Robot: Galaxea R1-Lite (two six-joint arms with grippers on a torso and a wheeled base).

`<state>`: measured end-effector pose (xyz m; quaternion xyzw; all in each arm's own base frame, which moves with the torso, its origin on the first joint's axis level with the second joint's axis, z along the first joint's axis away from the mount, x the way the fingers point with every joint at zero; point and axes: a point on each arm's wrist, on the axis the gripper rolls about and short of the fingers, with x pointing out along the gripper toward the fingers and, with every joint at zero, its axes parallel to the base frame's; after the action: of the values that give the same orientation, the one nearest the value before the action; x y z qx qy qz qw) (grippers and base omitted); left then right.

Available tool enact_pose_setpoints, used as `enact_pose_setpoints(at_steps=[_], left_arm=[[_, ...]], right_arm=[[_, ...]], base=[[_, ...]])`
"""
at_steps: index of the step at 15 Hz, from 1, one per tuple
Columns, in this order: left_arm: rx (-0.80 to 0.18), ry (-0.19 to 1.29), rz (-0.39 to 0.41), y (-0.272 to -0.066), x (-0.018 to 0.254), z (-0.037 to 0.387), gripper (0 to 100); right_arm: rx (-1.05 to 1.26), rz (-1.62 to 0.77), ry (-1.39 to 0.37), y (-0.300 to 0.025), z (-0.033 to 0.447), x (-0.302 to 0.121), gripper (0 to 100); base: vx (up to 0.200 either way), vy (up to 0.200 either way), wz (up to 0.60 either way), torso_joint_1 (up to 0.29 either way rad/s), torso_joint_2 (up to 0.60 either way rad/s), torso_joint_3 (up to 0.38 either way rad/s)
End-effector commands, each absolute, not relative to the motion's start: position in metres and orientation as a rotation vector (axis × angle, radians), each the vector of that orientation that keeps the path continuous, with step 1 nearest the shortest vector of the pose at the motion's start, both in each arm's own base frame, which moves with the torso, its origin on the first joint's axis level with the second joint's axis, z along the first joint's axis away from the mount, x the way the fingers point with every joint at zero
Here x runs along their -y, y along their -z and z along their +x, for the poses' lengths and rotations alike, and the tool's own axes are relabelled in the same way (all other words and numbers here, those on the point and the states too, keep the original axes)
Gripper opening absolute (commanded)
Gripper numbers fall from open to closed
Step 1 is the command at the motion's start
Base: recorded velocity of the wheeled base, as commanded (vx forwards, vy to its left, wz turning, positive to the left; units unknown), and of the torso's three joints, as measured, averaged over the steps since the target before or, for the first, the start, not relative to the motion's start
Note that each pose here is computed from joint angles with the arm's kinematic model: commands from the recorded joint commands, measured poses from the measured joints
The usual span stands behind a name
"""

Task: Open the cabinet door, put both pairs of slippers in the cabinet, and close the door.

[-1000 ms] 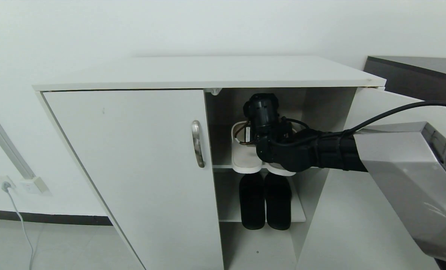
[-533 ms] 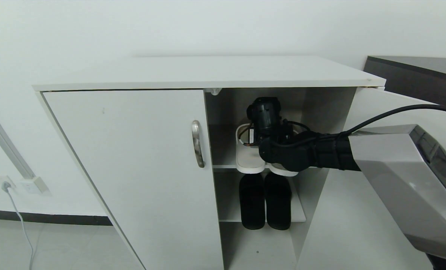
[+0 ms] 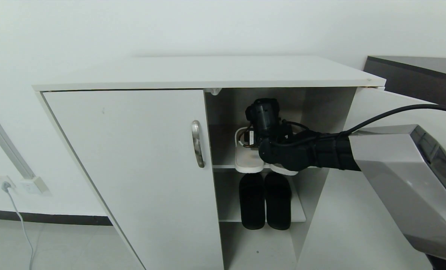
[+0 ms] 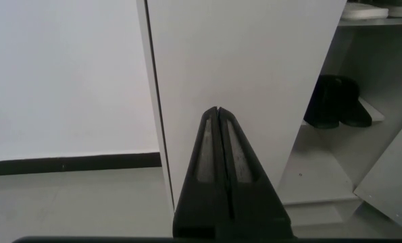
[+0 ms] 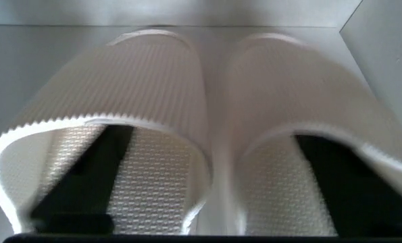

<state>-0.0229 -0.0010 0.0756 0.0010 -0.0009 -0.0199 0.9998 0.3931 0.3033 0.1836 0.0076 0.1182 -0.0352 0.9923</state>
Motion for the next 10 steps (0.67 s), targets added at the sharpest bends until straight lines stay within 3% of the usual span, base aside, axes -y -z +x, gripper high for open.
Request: enact_pose_setpoints(at_steps=[1,10], left_arm=[[0.0,0.04,0.002,-0.075,0.001,-0.023,0],[0.002,0.04,0.0,-0.076,0.001,-0.023,0]], right_arm=[[-0.24,0.013,0.067,-0.185,0.39,-0.304,100],[-0.281,0.024,0.002,-0.207,0.326,-0.295,100]], base=[[0.0,0.0,0.0,0.0,0.0,0.0],[0.0,0.0,0.0,0.0,0.0,0.0]])
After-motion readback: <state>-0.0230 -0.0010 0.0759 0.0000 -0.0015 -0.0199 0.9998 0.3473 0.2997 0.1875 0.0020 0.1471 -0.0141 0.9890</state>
